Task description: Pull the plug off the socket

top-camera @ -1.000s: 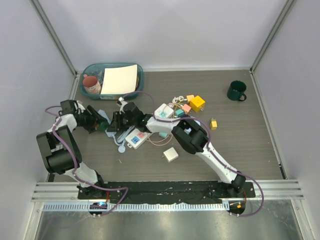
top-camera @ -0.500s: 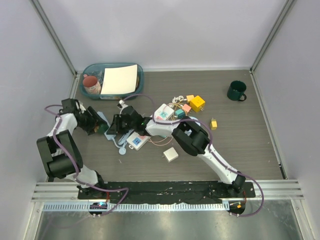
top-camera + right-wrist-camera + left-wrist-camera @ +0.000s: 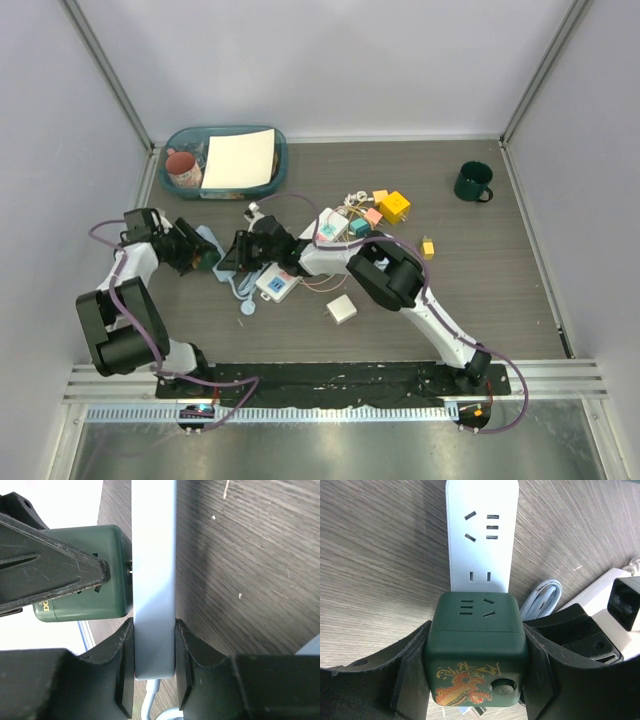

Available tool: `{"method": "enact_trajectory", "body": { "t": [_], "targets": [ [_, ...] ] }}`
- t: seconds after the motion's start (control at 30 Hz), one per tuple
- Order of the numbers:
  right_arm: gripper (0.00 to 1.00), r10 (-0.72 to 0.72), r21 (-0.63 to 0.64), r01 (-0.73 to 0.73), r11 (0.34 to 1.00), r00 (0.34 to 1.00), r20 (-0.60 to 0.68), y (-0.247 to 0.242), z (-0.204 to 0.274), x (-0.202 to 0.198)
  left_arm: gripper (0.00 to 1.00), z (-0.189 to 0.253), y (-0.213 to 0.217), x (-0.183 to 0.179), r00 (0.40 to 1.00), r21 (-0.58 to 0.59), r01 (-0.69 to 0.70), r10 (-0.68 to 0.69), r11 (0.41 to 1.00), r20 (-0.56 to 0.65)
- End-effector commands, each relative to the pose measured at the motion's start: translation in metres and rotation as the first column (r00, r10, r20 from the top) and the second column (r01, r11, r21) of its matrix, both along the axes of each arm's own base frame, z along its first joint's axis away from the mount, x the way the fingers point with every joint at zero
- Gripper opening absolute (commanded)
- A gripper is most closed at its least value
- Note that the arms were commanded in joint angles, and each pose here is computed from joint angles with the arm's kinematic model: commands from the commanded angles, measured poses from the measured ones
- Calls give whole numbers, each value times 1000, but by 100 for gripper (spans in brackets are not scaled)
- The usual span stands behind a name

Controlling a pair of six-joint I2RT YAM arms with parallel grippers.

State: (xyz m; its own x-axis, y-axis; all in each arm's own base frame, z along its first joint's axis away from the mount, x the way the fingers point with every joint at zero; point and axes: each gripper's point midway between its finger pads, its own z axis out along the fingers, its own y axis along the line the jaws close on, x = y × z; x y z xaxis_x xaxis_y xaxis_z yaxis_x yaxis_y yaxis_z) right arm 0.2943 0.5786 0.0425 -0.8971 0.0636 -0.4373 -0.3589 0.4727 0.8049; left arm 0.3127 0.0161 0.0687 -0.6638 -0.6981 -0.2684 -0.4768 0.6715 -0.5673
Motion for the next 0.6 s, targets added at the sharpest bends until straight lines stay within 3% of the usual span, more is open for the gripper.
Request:
{"method": "enact_trajectory", "body": {
  "t": [0.0, 0.17, 0.27, 0.43, 0.57],
  "targets": [
    [1, -123, -166, 105, 981, 987, -104, -49, -59, 18, 0, 38, -7, 16, 983, -54, 33, -23, 998, 180],
    [1, -112, -105, 96, 990, 982, -151, -42, -55, 15, 0, 66, -21, 28, 944, -198, 39, 29, 979, 329],
    [1, -106, -106, 91, 990, 982, -155, -42, -56, 13, 0, 78, -16, 33, 930, -152, 37, 22, 988, 366],
    [1, -128, -340, 127, 932, 992, 20, -58, -70, 18, 0, 67, 13, 15, 992, 8, -48, 47, 999, 115],
    [1, -114, -434, 158, 887, 986, 125, -56, -68, 12, 0, 72, 25, 11, 996, 104, -56, 49, 993, 74]
  ]
}}
